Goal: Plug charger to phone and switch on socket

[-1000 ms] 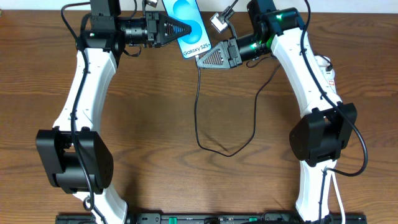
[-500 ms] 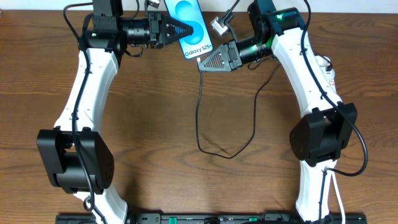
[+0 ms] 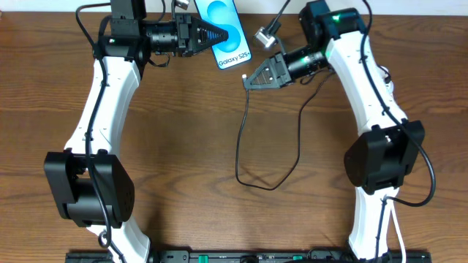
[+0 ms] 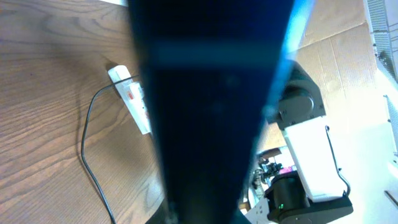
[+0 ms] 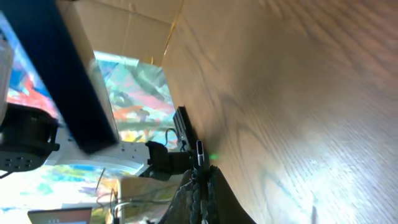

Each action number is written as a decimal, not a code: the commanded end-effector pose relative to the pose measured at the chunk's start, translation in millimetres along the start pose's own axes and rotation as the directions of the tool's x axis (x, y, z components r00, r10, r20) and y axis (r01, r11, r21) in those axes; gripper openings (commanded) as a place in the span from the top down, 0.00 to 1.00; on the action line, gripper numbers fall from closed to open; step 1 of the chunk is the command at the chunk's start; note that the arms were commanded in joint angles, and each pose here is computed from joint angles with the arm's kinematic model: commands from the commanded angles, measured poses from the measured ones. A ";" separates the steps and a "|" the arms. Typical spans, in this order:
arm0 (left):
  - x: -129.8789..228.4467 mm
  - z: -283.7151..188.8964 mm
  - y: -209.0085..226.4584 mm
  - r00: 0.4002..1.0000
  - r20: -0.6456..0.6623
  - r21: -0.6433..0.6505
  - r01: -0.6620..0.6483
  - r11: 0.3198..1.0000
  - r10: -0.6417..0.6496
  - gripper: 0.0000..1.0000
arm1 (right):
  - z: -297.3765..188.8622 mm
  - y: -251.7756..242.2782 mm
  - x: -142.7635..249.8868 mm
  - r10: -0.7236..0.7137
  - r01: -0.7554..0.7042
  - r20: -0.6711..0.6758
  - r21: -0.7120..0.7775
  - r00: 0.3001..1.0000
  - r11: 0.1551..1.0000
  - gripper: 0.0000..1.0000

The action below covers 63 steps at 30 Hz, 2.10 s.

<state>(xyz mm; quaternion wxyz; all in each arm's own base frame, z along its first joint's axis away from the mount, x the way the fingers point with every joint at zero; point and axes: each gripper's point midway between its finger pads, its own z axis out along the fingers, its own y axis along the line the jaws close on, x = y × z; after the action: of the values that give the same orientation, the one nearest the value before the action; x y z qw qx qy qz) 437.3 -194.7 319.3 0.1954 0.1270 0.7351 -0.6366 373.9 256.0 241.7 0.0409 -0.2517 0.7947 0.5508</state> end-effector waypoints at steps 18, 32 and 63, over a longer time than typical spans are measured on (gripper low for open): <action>5.7 -1.9 -22.4 0.999 -0.038 0.062 0.010 0.998 -0.007 0.93 | -20.1 38.9 5.8 -0.206 0.215 0.076 -0.123 0.976 0.969 0.99; 12.1 -2.3 -31.7 0.996 -0.068 0.119 -0.045 0.992 0.053 0.93 | -1.2 65.4 0.2 -0.255 0.274 0.111 -0.224 0.961 0.935 0.99; 14.9 -2.8 -35.9 0.991 -0.074 0.148 -0.101 0.984 0.113 0.93 | 9.7 64.6 -12.5 -0.197 0.214 0.094 -0.226 0.976 0.950 0.99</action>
<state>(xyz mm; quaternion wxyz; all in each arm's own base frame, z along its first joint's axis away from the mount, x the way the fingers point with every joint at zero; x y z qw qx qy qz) 422.0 -194.7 327.3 0.1786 0.1619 0.7098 -0.6618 361.2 283.7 278.4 0.0911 -0.3133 0.7004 0.6348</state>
